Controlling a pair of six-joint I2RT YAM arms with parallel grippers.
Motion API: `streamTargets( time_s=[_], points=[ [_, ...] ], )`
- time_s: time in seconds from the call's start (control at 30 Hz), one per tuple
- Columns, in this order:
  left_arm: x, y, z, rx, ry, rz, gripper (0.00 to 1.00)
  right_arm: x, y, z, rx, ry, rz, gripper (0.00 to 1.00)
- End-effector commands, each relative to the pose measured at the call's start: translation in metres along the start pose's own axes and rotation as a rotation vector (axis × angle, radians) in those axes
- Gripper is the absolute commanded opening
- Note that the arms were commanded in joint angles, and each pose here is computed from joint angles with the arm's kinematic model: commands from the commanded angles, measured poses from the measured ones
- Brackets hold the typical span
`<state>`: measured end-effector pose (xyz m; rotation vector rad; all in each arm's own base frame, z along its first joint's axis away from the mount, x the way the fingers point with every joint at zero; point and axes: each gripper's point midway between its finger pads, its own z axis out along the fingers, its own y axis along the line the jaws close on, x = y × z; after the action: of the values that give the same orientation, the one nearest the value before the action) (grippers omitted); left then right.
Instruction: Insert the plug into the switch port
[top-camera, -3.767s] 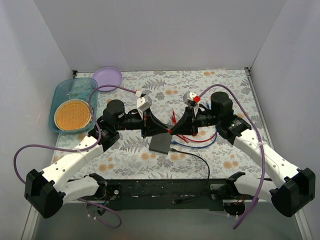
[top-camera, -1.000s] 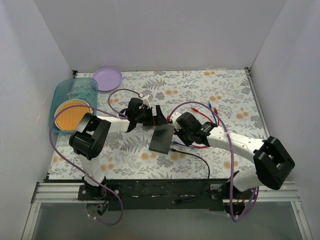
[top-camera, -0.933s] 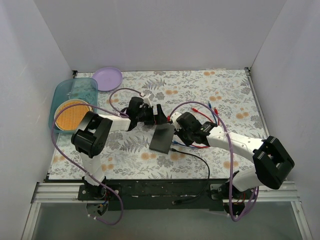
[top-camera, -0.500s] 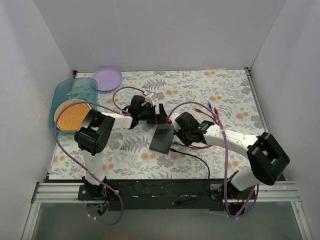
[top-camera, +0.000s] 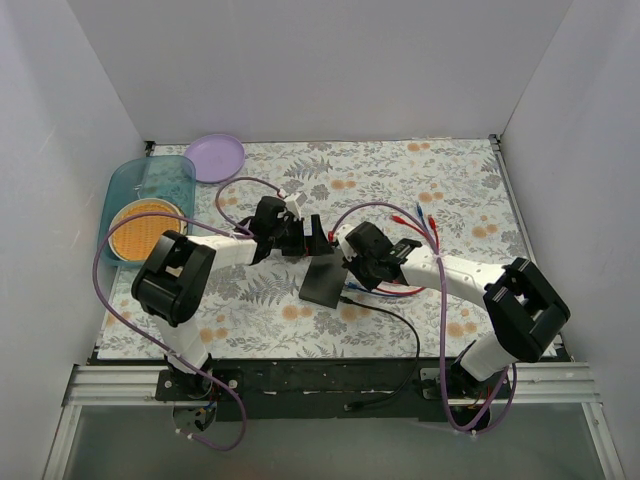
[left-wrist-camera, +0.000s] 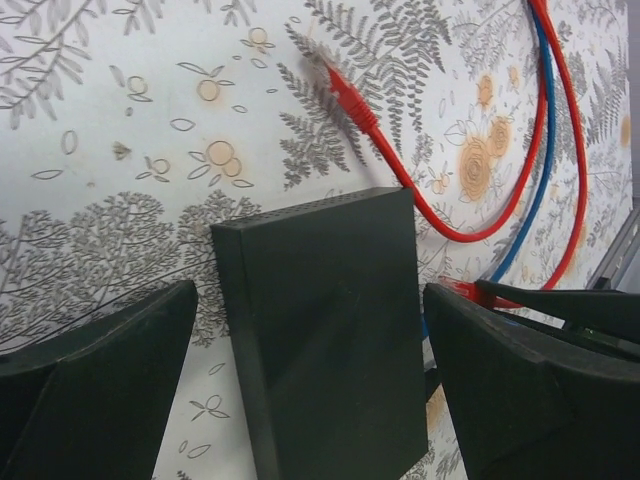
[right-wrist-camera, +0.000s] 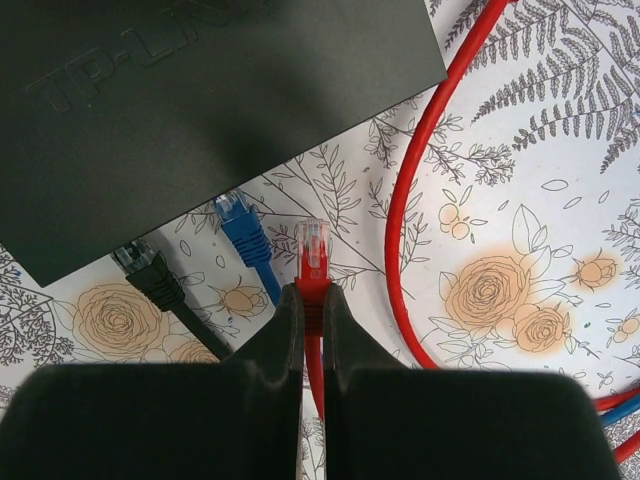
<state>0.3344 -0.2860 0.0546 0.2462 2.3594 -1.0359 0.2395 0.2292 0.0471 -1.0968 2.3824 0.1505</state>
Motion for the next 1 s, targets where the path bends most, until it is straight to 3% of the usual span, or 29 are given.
streamTargets(
  time_s=[0.0, 0.23, 0.97],
  points=[
    [-0.001, -0.031, 0.001, 0.108, 0.011, 0.050, 0.95, -0.022, -0.005, -0.003, 0.007, -0.055, -0.002, 0.01],
    [0.002, -0.060, 0.011, 0.196, 0.027, 0.081, 0.96, -0.020, -0.006, -0.005, 0.011, -0.055, 0.001, 0.01],
    [0.006, -0.037, 0.022, 0.111, 0.046, 0.073, 0.98, -0.006, -0.001, -0.002, 0.007, -0.034, -0.007, 0.01]
  ],
)
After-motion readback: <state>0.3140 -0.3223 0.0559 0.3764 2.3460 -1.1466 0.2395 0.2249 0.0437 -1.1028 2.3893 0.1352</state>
